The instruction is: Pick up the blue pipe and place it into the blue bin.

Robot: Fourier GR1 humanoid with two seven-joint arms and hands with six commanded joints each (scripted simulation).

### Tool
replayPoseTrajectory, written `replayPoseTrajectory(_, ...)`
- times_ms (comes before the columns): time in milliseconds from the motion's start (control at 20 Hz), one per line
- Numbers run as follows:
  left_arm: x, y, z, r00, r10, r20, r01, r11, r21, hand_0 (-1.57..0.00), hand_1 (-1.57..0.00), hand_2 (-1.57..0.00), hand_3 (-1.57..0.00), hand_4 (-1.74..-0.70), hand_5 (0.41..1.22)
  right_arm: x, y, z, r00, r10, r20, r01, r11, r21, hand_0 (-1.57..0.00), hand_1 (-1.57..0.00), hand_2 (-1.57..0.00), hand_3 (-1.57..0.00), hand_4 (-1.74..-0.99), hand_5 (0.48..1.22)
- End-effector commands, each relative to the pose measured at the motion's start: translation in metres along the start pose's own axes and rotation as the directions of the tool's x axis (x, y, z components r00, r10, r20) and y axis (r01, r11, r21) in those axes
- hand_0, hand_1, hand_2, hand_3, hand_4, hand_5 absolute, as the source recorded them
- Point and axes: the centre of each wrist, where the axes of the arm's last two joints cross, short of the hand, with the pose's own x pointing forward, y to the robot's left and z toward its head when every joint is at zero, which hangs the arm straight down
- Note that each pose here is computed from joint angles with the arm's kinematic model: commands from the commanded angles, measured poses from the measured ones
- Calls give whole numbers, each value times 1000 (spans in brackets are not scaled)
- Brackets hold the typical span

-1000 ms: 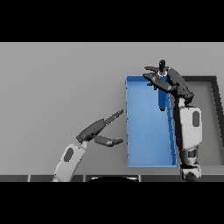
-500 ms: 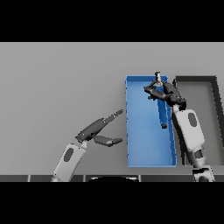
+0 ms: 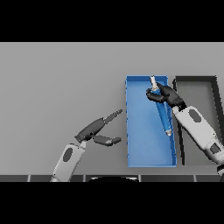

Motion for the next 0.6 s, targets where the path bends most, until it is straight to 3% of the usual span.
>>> replayPoseTrajectory(0, 1, -1, -1, 1000, -3, -1, 3, 1000, -2, 1, 1, 1, 1, -926, 496, -1, 2, 1, 999, 33, -3, -33, 999, 18, -227, -214, -206, -60, -1233, 913)
replayPoseTrajectory(200, -2, -4, 0, 1000, 7, -1, -7, 1000, 2, 1, 1, 1, 1, -930, 496, -4, 5, 0, 988, 149, -34, -147, 988, 51, -92, -87, -84, -24, -1175, 788)
replayPoseTrajectory(550, -2, -4, 1, 1000, 9, -7, -9, 1000, 6, 1, 1, 1, 1, -930, 495, -8, 6, -2, 979, 201, -21, -199, 978, 65, -19, -17, -17, -4, -1084, 714)
